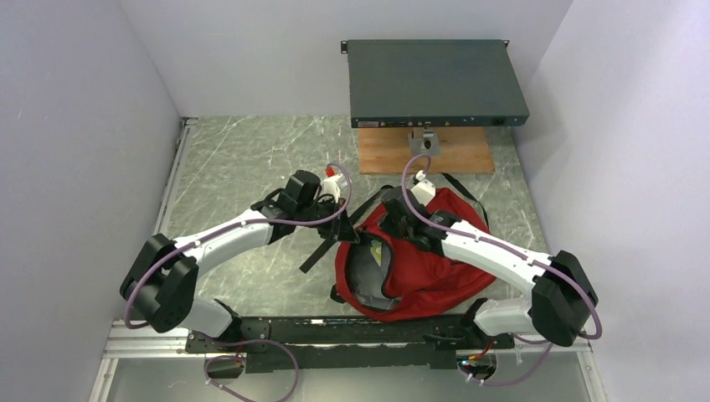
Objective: Pack the student bag
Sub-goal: Zip the student bag at the center of the board.
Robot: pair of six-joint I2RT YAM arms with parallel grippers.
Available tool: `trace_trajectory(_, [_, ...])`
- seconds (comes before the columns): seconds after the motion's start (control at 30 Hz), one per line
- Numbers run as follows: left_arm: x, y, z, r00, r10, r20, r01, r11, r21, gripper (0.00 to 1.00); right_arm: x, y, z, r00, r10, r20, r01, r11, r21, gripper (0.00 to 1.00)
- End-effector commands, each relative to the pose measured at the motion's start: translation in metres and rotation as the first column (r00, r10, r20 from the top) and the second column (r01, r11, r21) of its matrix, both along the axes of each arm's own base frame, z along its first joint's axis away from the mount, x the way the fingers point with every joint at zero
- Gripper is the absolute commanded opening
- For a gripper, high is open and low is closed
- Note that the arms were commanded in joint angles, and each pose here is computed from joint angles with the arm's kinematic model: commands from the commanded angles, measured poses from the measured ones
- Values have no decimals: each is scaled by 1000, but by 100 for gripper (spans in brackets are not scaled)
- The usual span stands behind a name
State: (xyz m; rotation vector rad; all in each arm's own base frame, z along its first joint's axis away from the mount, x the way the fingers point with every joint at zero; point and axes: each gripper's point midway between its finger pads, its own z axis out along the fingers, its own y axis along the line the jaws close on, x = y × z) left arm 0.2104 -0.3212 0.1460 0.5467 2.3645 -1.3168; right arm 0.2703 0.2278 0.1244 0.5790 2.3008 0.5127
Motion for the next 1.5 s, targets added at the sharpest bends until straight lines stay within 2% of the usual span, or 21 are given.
trace_trajectory(0.0, [-8,-2,41,996,-56,75,62,995,-81,0,33,2,17,983,-135,126,130,990,47,3])
trace_trajectory(0.03, [-10,0,41,996,-55,75,61,995,-80,0,38,1,19,978,-151,144,148,988,31,0])
trace_trajectory(0.2, [-30,12,50,996,-57,64,63,993,-104,0,65,-8,28,930,-243,277,249,968,14,0])
trace_trajectory(0.37, [-55,28,58,999,-26,37,31,988,-153,0,86,-1,42,896,-265,355,278,961,16,0])
trace_trajectory(0.5, [-67,28,55,1000,-11,1,11,977,-211,0,93,13,58,888,-221,403,235,972,16,0])
trace_trajectory(0.57, [-67,30,51,1000,8,-3,-9,979,-203,0,89,23,63,905,-114,409,143,989,-40,1])
trace_trajectory(0.7, [-60,37,48,998,51,40,-45,988,-148,0,63,35,70,926,156,343,-93,977,-194,32])
trace_trajectory(0.73, [-58,39,52,996,57,63,-48,989,-138,0,54,37,71,916,228,329,-159,961,-225,46])
trace_trajectory(0.77, [-57,41,52,995,64,81,-53,990,-129,0,44,37,71,907,293,302,-222,943,-249,55])
trace_trajectory(0.87, [-51,44,57,990,73,117,-61,992,-109,0,17,25,77,907,372,198,-306,905,-296,70])
trace_trajectory(0.9, [-50,47,56,990,79,119,-68,994,-89,0,9,23,79,903,397,167,-337,893,-300,72])
trace_trajectory(1.0, [-42,57,55,984,123,131,-119,992,-34,0,-19,26,89,877,459,141,-414,871,-265,72])
trace_trajectory(1.1, [-30,73,53,964,205,167,-210,978,15,1,-53,61,119,783,570,248,-565,819,-101,70])
trace_trajectory(1.17, [-21,88,51,942,275,194,-291,955,59,10,-78,87,136,697,632,339,-672,741,0,69])
trace_trajectory(1.2, [-17,97,50,927,314,206,-335,939,77,20,-88,97,140,667,650,365,-709,705,40,67])
trace_trajectory(1.23, [-14,105,50,913,348,214,-374,923,91,24,-95,105,140,649,662,375,-732,678,69,64])
trace_trajectory(1.27, [-11,113,49,899,379,219,-407,908,101,30,-99,112,137,642,669,375,-743,664,87,58])
trace_trajectory(1.3, [-10,120,49,887,404,224,-433,895,102,33,-103,119,132,639,677,366,-750,655,97,49])
trace_trajectory(1.33, [-9,125,50,877,423,226,-453,886,98,36,-105,125,127,639,682,356,-752,651,104,44])
trace_trajectory(1.47, [-11,136,48,858,463,224,-488,870,71,51,-103,141,107,657,697,287,-739,671,60,43])
